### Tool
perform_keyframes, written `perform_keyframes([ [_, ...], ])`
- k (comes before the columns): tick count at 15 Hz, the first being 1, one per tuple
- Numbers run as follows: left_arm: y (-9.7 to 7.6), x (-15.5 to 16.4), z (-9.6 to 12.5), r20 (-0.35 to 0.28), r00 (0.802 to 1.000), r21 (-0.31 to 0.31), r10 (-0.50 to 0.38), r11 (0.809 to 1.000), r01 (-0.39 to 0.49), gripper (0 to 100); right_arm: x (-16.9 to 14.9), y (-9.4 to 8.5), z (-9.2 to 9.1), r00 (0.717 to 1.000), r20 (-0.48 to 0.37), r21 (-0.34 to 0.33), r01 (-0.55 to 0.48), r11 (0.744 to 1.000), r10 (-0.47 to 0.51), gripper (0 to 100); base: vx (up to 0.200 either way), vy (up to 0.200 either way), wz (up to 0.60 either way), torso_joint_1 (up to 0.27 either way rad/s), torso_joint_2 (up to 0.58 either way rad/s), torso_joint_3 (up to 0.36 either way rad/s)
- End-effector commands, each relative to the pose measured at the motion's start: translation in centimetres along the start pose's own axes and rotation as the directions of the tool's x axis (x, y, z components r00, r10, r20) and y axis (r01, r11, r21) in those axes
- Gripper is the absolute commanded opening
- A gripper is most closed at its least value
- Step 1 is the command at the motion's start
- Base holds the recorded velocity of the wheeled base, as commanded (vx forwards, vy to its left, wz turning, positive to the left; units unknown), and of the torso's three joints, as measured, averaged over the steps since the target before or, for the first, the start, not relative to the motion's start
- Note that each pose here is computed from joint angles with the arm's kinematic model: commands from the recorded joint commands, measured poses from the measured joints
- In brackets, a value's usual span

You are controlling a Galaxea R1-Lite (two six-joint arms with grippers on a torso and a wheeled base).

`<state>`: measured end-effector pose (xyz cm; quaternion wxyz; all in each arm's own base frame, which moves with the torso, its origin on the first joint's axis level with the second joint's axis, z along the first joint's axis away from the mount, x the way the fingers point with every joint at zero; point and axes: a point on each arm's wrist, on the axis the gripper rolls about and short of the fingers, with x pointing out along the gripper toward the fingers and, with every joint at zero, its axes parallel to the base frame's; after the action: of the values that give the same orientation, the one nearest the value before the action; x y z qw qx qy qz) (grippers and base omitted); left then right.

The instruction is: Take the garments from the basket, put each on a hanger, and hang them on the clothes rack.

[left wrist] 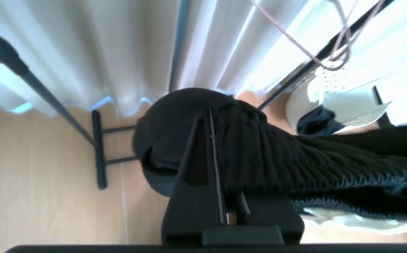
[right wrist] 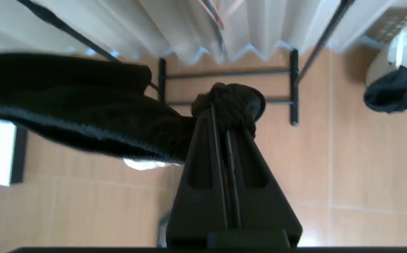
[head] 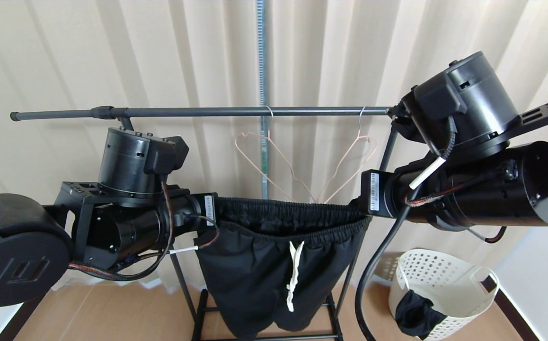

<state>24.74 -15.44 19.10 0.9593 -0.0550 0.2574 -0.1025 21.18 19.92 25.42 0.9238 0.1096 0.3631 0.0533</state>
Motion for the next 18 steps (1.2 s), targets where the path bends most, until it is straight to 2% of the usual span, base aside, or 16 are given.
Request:
perform_keyframes([
  [1, 0.2, 1.0, -0.1, -0.023, 0.999, 0.007, 0.023, 1.000, -0.023, 0, 0.0, 0.1, -0.5, 1.000, -0.024, -0.041, 0.010, 0.999, -0.011, 0, 0.000, 0.000, 0.00, 0.000, 0.00, 0.000],
  [5, 0.9, 1.0, -0.2, -0.065, 0.998, 0.017, 0.020, 1.000, -0.019, 0, 0.0, 0.0, 0.3, 1.000, -0.017, -0.145, 0.023, 0.989, -0.026, 0, 0.000, 0.000, 0.00, 0.000, 0.00, 0.000],
  [8, 1.5, 0.3, 0.1, -0.077, 0.997, 0.033, 0.009, 0.999, -0.007, 0, 0.4, -0.4, 1.8, 0.998, -0.008, -0.171, 0.053, 0.984, -0.055, 0, 0.000, 0.000, 0.00, 0.000, 0.00, 0.000],
  [10, 2.6, -0.1, 0.0, -0.089, 0.996, 0.020, 0.019, 1.000, -0.017, 0, 1.4, -1.1, 2.7, 0.990, -0.008, -0.163, 0.134, 0.977, -0.137, 0, 0.000, 0.000, 0.00, 0.000, 0.00, 0.000],
  [11, 4.0, -0.6, 0.2, -0.087, 0.996, 0.005, 0.035, 0.999, -0.035, 0, 1.6, -1.6, 3.0, 0.987, -0.001, -0.155, 0.157, 0.975, -0.159, 0, 0.000, 0.000, 0.00, 0.000, 0.00, 0.000],
  [13, 5.3, -0.9, 0.1, -0.093, 0.995, 0.014, 0.041, 0.999, -0.040, 0, 1.6, -2.2, 3.5, 0.985, 0.006, -0.147, 0.170, 0.974, -0.171, 0, 0.000, 0.000, 0.00, 0.000, 0.00, 0.000],
  [18, 5.5, -0.9, -0.1, -0.102, 0.994, 0.015, 0.040, 0.999, -0.039, 0, 1.7, -2.2, 3.3, 0.984, 0.001, -0.152, 0.175, 0.973, -0.177, 0, 0.000, 0.000, 0.00, 0.000, 0.00, 0.000],
])
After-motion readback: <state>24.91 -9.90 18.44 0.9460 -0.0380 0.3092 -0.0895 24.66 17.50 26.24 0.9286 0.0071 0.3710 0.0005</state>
